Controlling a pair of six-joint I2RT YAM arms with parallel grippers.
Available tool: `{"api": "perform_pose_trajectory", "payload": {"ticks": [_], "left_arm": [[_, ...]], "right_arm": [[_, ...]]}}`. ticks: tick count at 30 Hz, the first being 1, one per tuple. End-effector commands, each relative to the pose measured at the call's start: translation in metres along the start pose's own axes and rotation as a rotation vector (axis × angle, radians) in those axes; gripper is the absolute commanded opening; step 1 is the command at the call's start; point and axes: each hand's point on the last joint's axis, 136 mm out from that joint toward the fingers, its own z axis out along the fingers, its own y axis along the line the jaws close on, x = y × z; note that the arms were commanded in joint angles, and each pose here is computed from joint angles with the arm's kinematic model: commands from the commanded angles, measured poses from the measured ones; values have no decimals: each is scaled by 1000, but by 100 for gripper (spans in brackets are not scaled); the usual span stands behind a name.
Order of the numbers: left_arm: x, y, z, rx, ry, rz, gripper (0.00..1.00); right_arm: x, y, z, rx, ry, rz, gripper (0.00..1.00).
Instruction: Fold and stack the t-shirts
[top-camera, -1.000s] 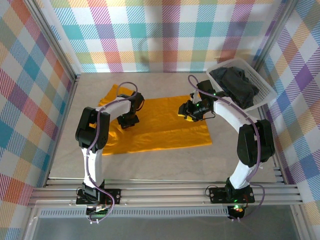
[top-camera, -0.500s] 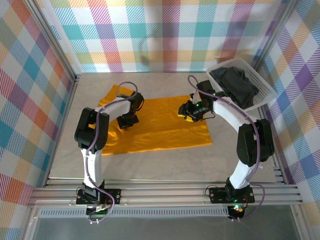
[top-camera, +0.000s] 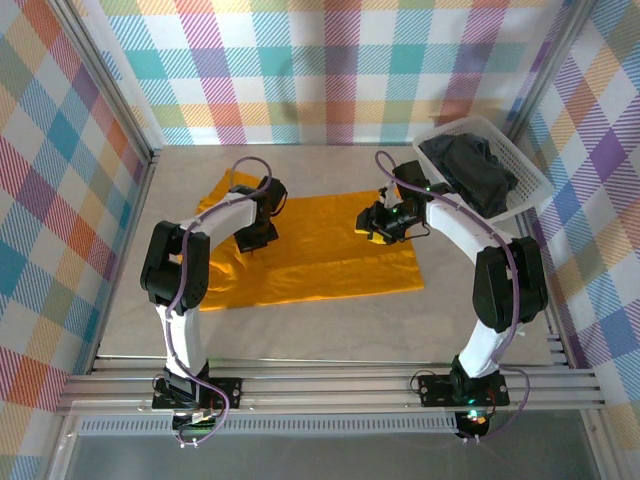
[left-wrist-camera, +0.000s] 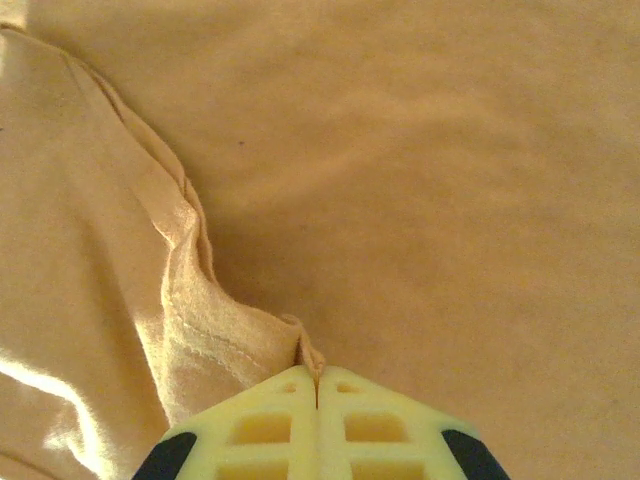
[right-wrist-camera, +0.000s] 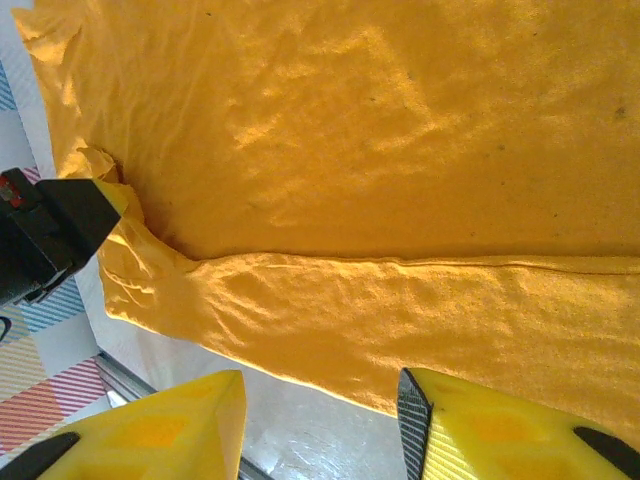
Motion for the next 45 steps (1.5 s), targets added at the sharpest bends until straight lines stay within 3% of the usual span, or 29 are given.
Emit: {"api": "perform_pose_trajectory", "payload": {"ticks": [1, 42, 45], "left_arm": [[0, -7, -13, 49, -31, 30, 0], [19, -52, -10, 226, -33, 206, 2], [20, -49, -8, 213, -35, 212, 8]], "right_arm": [[-1, 7, 3, -27, 9, -8, 45], [12, -17, 20, 14, 58, 82, 45], [13, -20, 20, 29, 60, 87, 45]]}}
